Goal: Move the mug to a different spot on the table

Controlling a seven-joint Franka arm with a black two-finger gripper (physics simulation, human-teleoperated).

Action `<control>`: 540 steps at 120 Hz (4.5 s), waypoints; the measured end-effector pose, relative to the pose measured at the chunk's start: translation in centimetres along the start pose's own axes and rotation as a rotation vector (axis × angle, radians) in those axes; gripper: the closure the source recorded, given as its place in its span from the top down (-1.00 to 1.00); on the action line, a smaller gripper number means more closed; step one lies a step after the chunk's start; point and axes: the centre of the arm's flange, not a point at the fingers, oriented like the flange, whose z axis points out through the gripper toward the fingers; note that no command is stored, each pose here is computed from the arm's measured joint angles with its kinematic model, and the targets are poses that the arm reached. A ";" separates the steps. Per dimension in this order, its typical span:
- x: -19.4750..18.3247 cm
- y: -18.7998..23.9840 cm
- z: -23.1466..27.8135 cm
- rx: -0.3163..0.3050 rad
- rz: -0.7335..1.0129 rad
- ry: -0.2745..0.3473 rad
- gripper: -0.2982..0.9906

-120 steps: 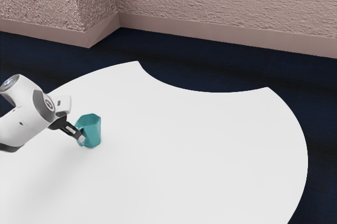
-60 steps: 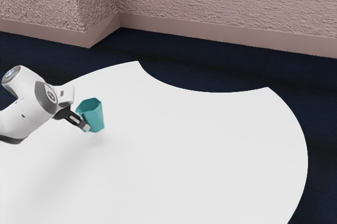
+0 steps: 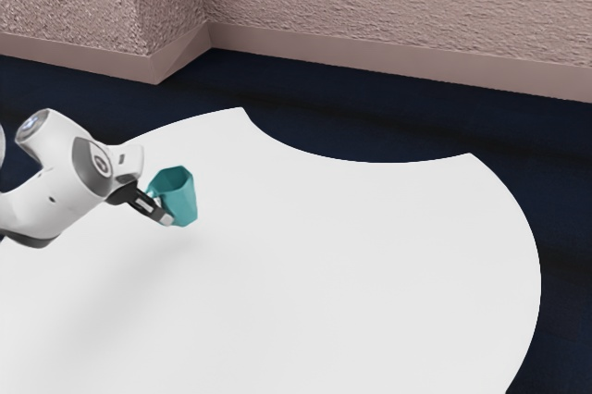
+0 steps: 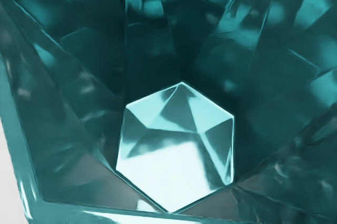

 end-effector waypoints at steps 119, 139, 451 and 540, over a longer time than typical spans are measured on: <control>1.0 4.3 4.0 -0.085 -0.006 -0.019 -0.50; 1.7 5.7 5.8 -0.108 0.004 -0.028 -0.50; -4.7 15.7 0.5 -0.227 -0.130 -0.073 0.54; 13.8 15.7 -21.0 -0.129 0.100 -0.343 0.54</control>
